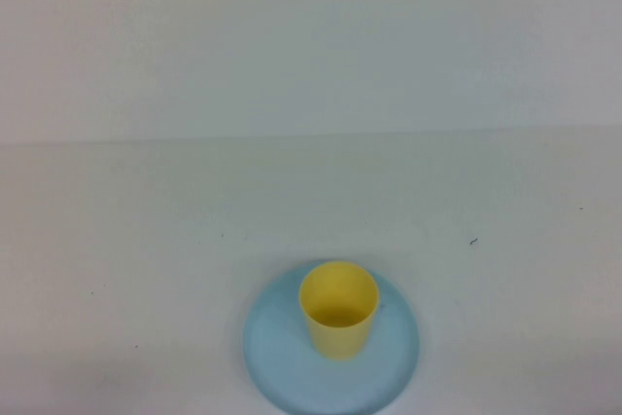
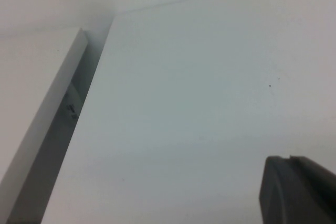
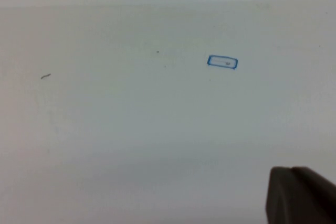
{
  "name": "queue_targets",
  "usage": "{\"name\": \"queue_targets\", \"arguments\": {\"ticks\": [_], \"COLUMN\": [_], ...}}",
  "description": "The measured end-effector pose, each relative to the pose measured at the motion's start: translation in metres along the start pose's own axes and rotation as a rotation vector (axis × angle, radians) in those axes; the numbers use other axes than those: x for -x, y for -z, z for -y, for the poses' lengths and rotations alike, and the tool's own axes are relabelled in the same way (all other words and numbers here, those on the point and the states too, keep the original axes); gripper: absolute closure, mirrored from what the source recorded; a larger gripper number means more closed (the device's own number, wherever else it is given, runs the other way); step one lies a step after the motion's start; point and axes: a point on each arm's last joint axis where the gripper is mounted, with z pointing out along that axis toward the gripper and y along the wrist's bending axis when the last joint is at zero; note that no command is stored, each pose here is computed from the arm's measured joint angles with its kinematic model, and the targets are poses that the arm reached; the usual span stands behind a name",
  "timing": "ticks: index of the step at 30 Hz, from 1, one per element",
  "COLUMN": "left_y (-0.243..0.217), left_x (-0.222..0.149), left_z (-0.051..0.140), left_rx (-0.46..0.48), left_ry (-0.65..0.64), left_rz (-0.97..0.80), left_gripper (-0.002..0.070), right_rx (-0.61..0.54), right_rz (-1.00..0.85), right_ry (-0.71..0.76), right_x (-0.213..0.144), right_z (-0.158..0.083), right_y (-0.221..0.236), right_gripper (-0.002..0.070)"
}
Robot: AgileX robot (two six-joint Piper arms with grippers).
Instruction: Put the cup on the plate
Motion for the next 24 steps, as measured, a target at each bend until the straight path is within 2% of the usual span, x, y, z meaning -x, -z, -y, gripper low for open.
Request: {"name": "queue_targets", "arguments": {"ticks": [3, 10, 24], "left_y": [0.0000, 0.0001, 0.0000], "left_x": [0.0015, -0.0005, -0.0016], "left_z": [-0.0015, -0.0070, -0.0056], "left_rx": [0.016, 0.078, 0.060], "left_ry": [0.008, 0.155, 0.071], "left_rz": [0.017, 0.005, -0.010], "left_gripper": [0.0673, 0.0673, 0.0673], "right_rx": [0.019, 0.048, 0.048], "right_rz": [-0.006, -0.009, -0.009], "right_ry": [0.030, 0.091, 0.095], "right_x": [-0.0006, -0.0006, -0.0006], "right_z": [-0.0010, -0.0025, -0.0025], "right_y": [0.0000, 0.0003, 0.0003], "right_gripper": [0.0675, 0.0675, 0.0675]}}
